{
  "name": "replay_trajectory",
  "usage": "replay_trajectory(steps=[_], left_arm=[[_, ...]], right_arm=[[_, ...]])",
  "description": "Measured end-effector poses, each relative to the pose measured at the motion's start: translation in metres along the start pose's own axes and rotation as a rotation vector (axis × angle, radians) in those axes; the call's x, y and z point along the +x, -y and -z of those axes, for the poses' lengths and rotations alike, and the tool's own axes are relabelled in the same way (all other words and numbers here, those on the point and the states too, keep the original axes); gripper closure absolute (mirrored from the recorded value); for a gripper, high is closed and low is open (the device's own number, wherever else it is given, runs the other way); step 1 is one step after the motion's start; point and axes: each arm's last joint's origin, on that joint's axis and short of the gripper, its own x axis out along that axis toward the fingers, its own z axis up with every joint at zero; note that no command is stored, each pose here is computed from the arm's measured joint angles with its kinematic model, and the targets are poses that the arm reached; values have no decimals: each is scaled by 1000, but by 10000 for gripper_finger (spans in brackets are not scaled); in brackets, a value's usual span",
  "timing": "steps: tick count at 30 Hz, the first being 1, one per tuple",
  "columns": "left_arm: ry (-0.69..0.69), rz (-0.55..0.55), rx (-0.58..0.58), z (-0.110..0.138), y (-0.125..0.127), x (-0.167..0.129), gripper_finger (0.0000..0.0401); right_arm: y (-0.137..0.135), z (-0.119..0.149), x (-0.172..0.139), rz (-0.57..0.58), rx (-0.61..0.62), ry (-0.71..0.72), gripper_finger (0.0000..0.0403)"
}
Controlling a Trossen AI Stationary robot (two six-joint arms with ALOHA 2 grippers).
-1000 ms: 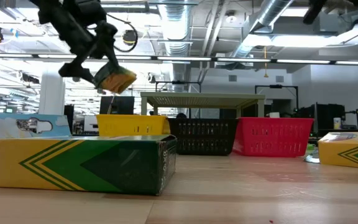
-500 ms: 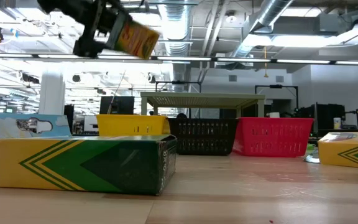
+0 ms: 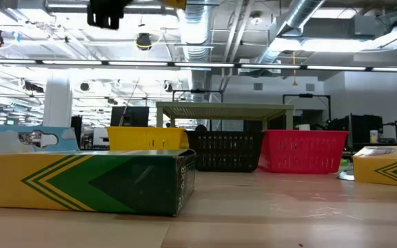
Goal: Pick & Place Office Desk Supplies
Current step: Put the crayons box into the red bin
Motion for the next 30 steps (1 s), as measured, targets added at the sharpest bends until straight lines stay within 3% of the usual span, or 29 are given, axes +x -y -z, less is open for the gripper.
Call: replay_trajectory(steps=[6,11,15,19,30], left_arm=[[-69,55,-2,14,10,6,54],[-77,103,-7,17,17,8,54],[-105,122,-32,21,19,9,54],[-119,135,-36,23,21,9,54],[-114,174,-36,22,26,6,54]], right_arm=[[13,0,25,-98,95,-81,147],[16,6,56,-165,57,-137,109],[19,-5,72,-207,18,-102,89],[25,2,92,-242,12,-148,79],[27,6,111,-313,-17,-126,76]])
